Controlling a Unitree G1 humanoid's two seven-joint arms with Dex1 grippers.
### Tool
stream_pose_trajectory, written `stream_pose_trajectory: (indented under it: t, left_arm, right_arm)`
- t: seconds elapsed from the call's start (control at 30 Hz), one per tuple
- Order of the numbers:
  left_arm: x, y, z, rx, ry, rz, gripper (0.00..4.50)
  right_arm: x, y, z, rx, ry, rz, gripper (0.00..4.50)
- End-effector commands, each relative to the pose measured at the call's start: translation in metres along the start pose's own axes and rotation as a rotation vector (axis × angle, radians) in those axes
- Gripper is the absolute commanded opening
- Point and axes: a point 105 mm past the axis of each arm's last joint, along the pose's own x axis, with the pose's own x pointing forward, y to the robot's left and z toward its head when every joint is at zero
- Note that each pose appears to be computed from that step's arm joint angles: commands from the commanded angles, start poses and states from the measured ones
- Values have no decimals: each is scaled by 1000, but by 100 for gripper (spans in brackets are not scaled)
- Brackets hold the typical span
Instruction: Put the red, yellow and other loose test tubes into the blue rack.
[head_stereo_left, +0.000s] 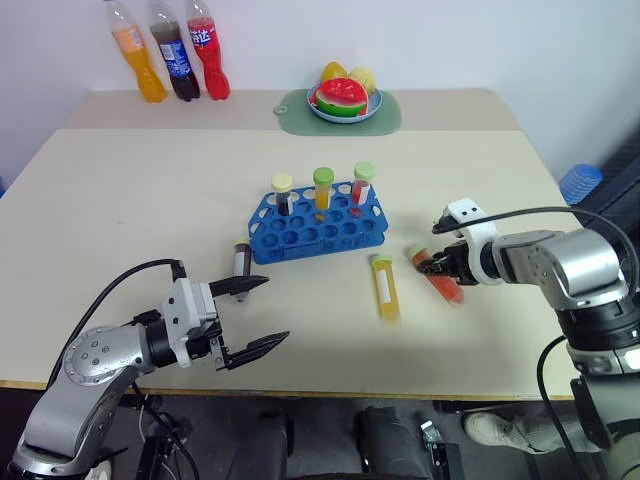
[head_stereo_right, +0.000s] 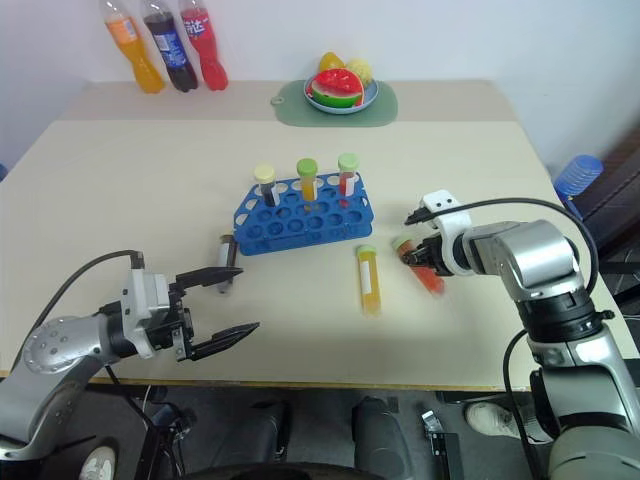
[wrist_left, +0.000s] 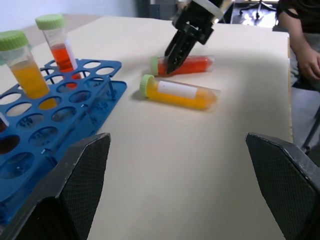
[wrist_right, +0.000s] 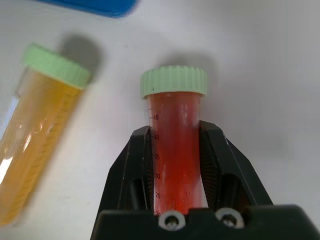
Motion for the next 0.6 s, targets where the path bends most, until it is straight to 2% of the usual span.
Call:
stream_pose_trajectory:
  t: [0.03, 0.1, 0.33, 0.6]
  left_arm:
    - [-8, 7, 3, -7, -19, 83, 450]
    - [-13, 11, 1, -22, -20, 141, 450]
    - [-19, 15, -5, -65, -31, 231, 450]
    - [-18, 20, -9, -74, -45, 272, 450]
  right_arm:
    - [-25, 8, 63, -77, -473, 45, 77]
    - [-37, 14, 72, -101, -636, 65, 77]
    - [-57, 45, 76, -102, -904, 197, 77]
    - [-37, 75, 84, -70, -1053, 309, 77]
